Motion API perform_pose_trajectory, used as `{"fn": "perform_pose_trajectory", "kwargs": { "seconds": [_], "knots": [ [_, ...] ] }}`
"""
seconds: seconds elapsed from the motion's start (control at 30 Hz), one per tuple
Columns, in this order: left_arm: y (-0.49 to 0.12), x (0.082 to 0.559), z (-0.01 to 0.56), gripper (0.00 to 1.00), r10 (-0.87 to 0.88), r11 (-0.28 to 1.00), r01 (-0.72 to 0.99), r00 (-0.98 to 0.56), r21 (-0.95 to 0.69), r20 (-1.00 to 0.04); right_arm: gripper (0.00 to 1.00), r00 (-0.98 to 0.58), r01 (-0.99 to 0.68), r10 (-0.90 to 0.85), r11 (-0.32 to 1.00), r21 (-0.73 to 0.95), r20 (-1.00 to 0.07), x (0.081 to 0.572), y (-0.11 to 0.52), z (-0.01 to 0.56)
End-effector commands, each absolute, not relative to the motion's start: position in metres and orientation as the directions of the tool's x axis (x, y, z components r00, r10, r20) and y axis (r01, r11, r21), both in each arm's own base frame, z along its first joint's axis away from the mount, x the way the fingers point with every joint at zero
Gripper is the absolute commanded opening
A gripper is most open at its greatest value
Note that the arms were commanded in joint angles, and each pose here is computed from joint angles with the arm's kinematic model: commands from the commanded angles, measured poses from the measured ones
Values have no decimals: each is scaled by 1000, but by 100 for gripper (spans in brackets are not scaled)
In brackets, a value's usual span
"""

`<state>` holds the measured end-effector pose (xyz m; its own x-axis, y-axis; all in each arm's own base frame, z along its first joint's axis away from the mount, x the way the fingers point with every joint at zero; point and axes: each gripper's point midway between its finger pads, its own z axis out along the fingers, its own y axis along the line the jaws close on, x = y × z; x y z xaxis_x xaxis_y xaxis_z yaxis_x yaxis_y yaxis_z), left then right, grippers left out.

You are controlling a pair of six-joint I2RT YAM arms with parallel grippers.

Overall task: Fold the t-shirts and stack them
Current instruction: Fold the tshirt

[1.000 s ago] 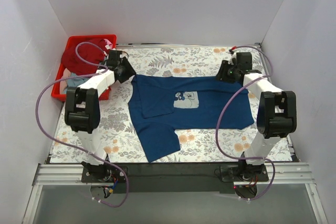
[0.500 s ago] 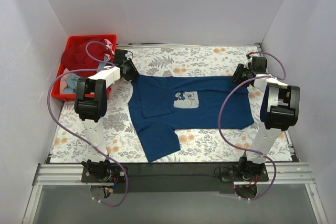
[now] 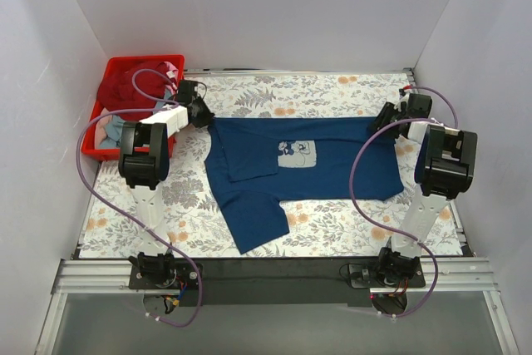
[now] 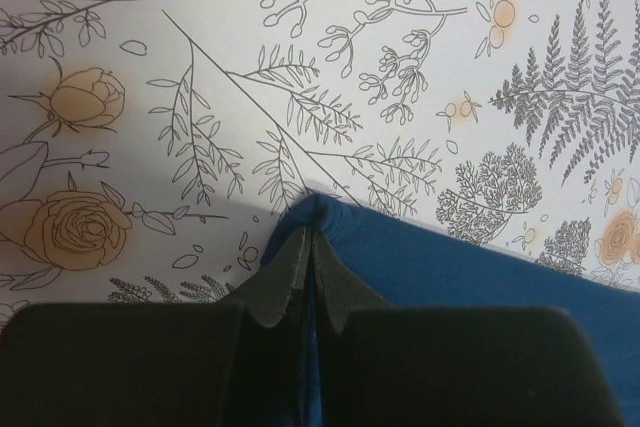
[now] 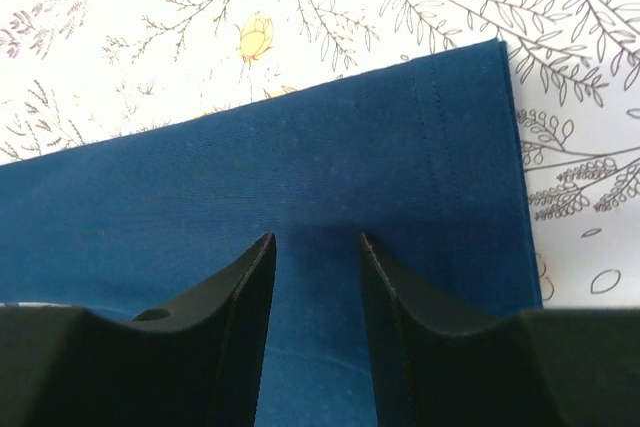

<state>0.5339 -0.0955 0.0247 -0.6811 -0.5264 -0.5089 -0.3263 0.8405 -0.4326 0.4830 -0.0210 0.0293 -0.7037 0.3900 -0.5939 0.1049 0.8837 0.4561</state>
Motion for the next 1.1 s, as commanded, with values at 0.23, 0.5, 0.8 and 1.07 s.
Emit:
{"fn": "perform_pose_trajectory", "kwargs": {
  "seconds": [0.23, 0.5, 0.8, 1.07],
  "knots": [
    [-75, 572, 18, 0, -539, 839, -350, -637, -416, -551, 47, -704, 131, 401, 885, 448, -586, 506, -40, 9],
    [-75, 609, 44, 14, -510, 857, -290, -596, -426, -621, 50, -651, 18, 379, 874, 485, -658, 549, -37, 55],
    [-86, 569, 144, 50, -478, 872, -203, -541, -445, -692, 58, -638, 17, 338, 905, 426, -692, 496, -18, 126],
    [-106, 428, 134, 51, -459, 888, -298, -635, -351, -621, 57, -681, 51, 231, 962, 270, -695, 397, 26, 127]
  ]
}}
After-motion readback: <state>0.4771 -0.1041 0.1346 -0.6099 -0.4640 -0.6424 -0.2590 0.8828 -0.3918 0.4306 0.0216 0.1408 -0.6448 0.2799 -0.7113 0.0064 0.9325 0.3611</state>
